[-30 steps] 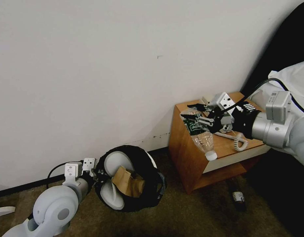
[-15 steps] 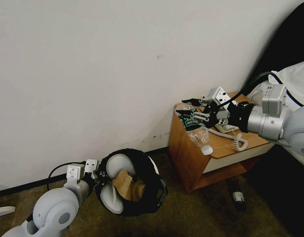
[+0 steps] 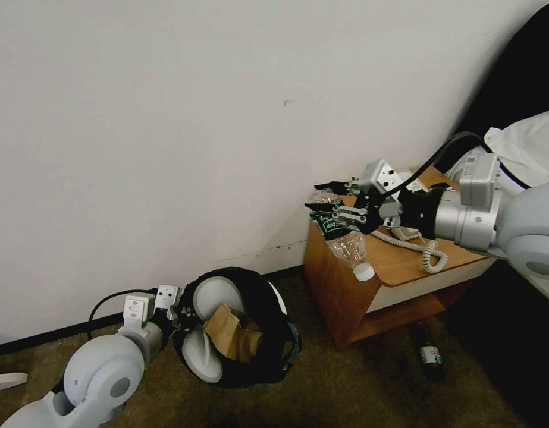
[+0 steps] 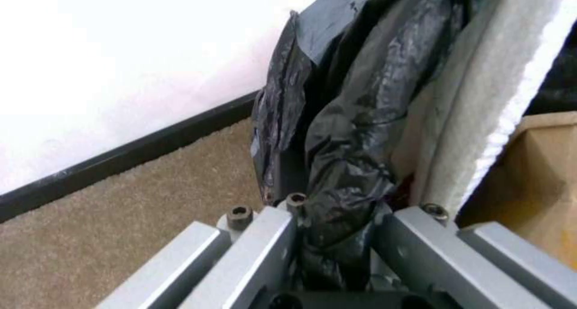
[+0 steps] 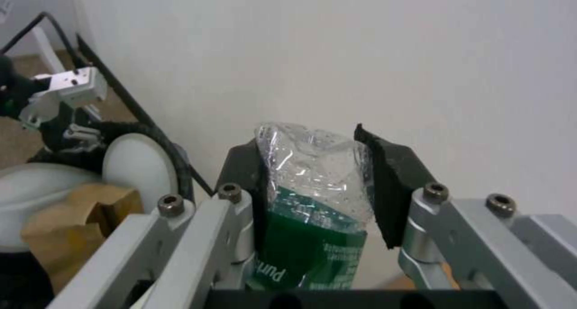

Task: Pick up the trash bin, then pick up the garbage from the floor and place it into the trash bin.

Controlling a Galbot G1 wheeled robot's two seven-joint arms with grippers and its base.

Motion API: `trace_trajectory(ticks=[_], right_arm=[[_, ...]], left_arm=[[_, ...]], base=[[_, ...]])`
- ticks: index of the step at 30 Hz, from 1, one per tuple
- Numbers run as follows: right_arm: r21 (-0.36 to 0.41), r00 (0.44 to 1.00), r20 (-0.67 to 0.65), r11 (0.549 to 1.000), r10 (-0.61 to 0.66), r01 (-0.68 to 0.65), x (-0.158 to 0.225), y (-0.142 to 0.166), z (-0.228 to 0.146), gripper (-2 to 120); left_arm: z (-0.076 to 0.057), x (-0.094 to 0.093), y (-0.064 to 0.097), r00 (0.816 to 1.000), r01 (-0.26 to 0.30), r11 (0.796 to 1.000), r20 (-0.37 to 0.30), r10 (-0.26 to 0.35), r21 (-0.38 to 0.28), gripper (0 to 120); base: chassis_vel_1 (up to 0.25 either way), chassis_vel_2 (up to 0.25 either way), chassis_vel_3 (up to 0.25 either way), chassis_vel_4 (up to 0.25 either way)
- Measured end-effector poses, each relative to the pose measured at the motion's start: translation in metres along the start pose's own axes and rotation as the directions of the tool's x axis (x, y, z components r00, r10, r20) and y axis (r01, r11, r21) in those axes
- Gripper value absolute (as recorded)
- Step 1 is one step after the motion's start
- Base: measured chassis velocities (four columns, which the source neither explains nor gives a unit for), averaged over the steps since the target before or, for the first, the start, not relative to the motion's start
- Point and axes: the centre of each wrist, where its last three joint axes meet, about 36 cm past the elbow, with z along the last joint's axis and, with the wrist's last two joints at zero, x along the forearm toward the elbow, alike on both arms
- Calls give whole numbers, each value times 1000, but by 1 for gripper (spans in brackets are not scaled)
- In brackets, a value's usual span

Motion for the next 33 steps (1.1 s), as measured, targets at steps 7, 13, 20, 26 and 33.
trace_trajectory(ticks=[7,13,20,26,33], right_arm=[[11,1000,-3,1000,-20,20,-9,-5,-1,32],[14,999,-24,999,-29,29,-15,-13,5,32],[26,997,-41,998,-58,59,-33,-21,10,32],[31,994,-44,994,-104,105,-47,-19,12,32],[43,983,-41,983,-177,179,-69,-16,9,32]], left_arm=[[0,-3,3,1000,-2,1000,-2,2,-1,0],[0,-5,3,1000,-4,1000,-5,4,6,0],[2,-9,5,1000,-9,1000,-15,9,8,0],[1,-13,7,1000,-1,1000,-19,1,5,0],[1,-12,13,999,21,999,-29,-22,-25,0]], base=[[0,0,0,0],[0,0,0,0],[0,0,0,0],[0,0,0,0],[0,0,0,0]])
